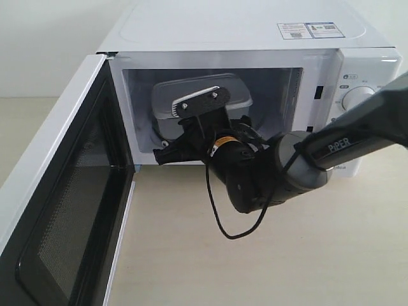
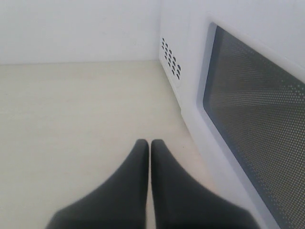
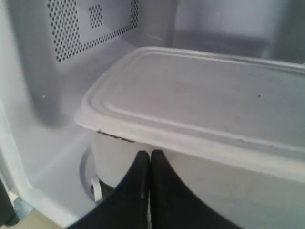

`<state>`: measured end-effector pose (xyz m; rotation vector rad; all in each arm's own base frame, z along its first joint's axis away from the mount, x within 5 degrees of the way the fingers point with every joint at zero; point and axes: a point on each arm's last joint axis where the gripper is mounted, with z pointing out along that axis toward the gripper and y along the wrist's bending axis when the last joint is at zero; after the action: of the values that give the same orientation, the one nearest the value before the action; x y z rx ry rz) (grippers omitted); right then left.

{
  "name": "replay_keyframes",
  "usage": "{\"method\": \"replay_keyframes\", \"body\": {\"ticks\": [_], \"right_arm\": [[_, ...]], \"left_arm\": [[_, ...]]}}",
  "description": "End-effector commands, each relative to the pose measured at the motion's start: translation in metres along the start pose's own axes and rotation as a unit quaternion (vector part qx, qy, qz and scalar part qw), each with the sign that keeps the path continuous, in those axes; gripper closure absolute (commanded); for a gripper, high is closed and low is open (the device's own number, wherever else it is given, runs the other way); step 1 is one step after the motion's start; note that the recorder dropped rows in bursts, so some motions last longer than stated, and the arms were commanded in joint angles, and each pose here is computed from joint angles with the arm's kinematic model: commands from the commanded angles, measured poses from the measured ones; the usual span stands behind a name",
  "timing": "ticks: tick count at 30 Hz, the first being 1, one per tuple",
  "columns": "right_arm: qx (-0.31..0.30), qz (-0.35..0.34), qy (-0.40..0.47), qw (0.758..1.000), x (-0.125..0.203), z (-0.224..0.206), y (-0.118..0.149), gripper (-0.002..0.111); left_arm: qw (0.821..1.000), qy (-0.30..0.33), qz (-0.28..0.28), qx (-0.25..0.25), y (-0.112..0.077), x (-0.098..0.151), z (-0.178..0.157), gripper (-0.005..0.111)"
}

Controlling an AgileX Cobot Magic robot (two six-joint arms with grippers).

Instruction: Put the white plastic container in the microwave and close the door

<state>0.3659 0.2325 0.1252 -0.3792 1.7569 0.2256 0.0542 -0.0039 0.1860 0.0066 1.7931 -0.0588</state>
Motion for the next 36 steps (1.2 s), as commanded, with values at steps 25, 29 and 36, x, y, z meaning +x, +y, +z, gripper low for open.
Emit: {"method": "replay_keyframes", "body": {"ticks": [25,29,36], "right_arm": [[-0.048,-0.005,0.107,0.993,-0.030,-0.083,0.001,0.108],[-0.073,0.001,0.161,0.984,-0.032,-0.136,-0.008,0.108],[-0.170,0.028,0.275,0.946,-0.063,-0.210,-0.008,0.108]], "left_arm": [[1.000,-0.003,0.001,0.003,0.000,0.000,0.000,0.103],[1.000,-0.003,0.001,0.003,0.000,0.000,0.000,0.103],[1.000,-0.003,0.001,0.003,0.000,0.000,0.000,0.103]]}}
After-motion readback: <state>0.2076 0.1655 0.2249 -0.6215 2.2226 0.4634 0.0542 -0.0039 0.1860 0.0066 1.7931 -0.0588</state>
